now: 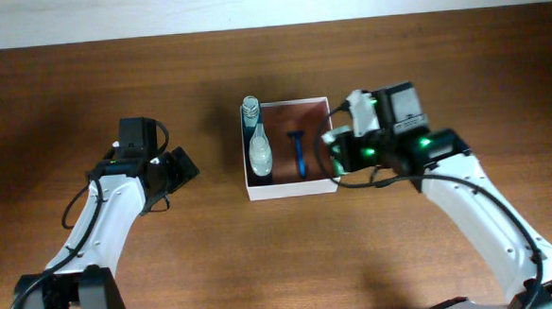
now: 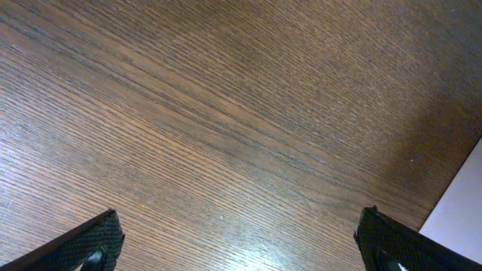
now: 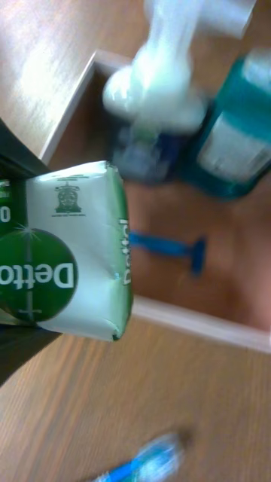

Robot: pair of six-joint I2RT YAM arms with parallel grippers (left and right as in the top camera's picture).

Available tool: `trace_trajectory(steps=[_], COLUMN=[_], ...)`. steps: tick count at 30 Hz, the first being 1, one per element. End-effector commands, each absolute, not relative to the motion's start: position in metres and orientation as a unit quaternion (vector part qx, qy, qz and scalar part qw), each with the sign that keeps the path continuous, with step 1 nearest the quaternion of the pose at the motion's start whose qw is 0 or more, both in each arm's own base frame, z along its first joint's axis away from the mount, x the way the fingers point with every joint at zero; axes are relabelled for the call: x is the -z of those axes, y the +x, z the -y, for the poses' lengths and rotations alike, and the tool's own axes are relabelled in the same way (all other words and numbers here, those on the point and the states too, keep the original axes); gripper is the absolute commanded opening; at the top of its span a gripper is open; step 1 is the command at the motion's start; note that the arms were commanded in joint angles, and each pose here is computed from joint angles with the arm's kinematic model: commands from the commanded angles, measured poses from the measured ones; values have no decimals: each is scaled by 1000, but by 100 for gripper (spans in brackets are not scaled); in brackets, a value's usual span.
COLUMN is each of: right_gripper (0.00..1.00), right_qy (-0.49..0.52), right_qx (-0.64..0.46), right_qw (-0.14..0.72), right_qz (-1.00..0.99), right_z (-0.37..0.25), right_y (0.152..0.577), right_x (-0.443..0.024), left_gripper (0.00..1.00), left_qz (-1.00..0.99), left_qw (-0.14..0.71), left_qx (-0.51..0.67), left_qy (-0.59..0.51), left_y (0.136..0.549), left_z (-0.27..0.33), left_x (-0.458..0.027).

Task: Pack container
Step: 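Carry the Dettol soap into the pink box and release it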

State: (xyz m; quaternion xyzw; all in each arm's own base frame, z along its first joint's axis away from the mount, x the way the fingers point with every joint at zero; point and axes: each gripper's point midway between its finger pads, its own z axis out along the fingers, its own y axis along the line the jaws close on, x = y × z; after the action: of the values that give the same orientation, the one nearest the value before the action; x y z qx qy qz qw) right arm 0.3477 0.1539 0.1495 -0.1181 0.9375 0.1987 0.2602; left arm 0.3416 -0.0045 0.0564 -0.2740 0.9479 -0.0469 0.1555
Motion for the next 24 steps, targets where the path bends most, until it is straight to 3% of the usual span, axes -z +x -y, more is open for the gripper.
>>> trace_trajectory(steps=[1, 10, 24], right_gripper=[25, 25, 25], right_qy=[-135, -123, -100], right_qx=[-230, -209, -193], right_qw=[272, 309, 298], right_qz=[-925, -919, -929], right_z=[-188, -211, -222], right_y=[348, 369, 399], right_x=[-160, -154, -99], left_gripper=[100, 99, 99], left_qz=[-949, -949, -949], left_qw=[153, 153, 153], left_qx=[42, 42, 42], left_qy=[-273, -273, -273], left_y=[340, 340, 340], left_z=[3, 3, 3], left_x=[-54, -54, -54])
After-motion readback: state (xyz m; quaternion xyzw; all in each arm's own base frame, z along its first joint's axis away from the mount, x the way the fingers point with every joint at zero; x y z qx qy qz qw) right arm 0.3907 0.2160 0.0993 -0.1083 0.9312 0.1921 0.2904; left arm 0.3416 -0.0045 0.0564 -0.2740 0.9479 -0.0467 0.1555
